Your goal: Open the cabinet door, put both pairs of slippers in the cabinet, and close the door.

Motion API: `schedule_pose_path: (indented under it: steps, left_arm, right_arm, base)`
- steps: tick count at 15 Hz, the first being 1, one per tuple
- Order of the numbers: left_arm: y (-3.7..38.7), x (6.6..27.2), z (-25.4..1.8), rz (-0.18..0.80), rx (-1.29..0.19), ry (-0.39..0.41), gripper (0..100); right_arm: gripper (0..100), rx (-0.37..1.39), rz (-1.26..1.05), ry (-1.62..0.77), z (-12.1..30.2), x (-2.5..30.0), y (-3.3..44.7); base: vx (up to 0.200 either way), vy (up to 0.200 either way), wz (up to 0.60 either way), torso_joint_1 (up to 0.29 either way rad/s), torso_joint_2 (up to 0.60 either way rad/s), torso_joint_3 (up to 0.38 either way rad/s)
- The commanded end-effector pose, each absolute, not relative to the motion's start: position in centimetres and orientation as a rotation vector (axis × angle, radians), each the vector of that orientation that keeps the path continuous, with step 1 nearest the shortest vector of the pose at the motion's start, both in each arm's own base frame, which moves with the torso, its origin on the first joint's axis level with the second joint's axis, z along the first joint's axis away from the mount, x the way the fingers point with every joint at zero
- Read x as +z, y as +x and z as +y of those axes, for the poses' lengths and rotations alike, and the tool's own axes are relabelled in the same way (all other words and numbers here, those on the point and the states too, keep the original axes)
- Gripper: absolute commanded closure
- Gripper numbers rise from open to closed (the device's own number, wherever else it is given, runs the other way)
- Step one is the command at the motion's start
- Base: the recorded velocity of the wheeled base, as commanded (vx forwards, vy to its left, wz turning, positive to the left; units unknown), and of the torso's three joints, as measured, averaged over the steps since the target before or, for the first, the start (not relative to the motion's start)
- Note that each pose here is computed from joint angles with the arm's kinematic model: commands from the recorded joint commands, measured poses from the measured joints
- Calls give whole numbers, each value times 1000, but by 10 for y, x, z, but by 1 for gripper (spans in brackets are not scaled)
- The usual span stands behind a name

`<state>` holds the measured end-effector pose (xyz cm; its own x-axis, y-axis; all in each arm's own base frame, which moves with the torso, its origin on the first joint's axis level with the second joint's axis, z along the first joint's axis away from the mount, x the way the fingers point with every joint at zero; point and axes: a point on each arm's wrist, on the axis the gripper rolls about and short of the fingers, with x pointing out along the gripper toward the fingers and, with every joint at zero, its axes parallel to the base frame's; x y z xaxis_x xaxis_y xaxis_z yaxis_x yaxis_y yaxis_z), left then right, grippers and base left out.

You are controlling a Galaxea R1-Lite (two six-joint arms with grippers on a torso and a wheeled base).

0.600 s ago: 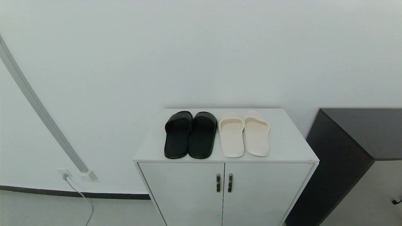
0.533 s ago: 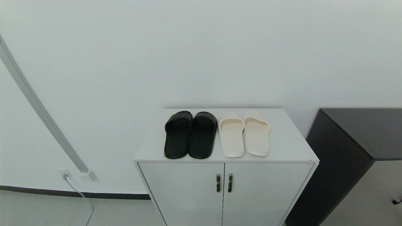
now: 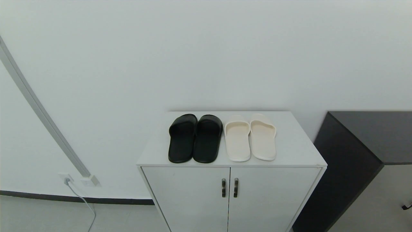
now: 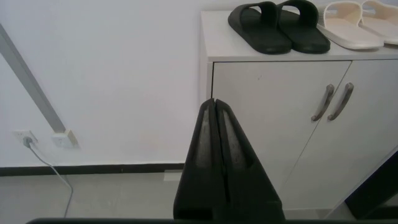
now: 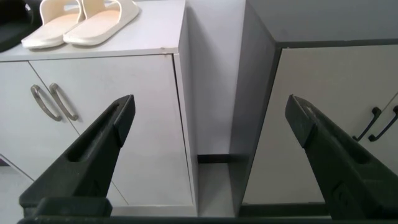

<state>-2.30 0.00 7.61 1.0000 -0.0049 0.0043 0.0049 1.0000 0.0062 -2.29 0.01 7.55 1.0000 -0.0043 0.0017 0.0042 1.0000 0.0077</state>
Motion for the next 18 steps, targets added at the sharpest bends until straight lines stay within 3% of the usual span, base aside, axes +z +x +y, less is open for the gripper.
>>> schedule_pose_path:
  steps: [1, 6, 7, 8, 9, 12, 14, 16, 17, 18]
  left_arm:
    - [-23, 76, 0, -3, -6, 6, 100]
    - [-23, 76, 0, -3, -6, 8, 100]
    - [-23, 76, 0, -3, -6, 9, 100]
    - [-23, 76, 0, -3, -8, 9, 100]
    - [-23, 76, 0, -3, -8, 9, 100]
    - [-23, 76, 0, -3, -8, 9, 100]
    - [-23, 76, 0, -3, -8, 9, 100]
    - [-23, 76, 0, -3, -8, 9, 100]
    - [-23, 76, 0, -3, -8, 9, 100]
    - [-23, 76, 0, -3, -8, 9, 100]
  right_arm:
    - [0, -2, -2, 8, 0, 76, -23]
    - [0, 20, 14, 21, 0, 81, -21]
    - [0, 55, -118, 148, -1, 137, -30]
    - [0, 86, -131, 231, -1, 164, -32]
    - [0, 168, 20, 220, 1, 184, -18]
    - [0, 297, 316, 159, 10, 188, 53]
    - [0, 403, 362, 136, 31, 192, 90]
    - [0, 397, 371, 163, 48, 196, 101]
    - [0, 428, 365, 219, 92, 211, 110]
    - [0, 422, 366, 228, 109, 217, 115]
  base:
    - [0, 0, 0, 0, 0, 0]
    - [0, 0, 0, 0, 0, 0]
    - [0, 0, 0, 0, 0, 0]
    - [0, 0, 0, 0, 0, 0]
    - [0, 0, 0, 0, 0, 0]
    - [0, 0, 0, 0, 0, 0]
    - [0, 0, 0, 0, 0, 0]
    - [0, 0, 0, 0, 0, 0]
    - [0, 0, 0, 0, 0, 0]
    - [0, 0, 0, 0, 0, 0]
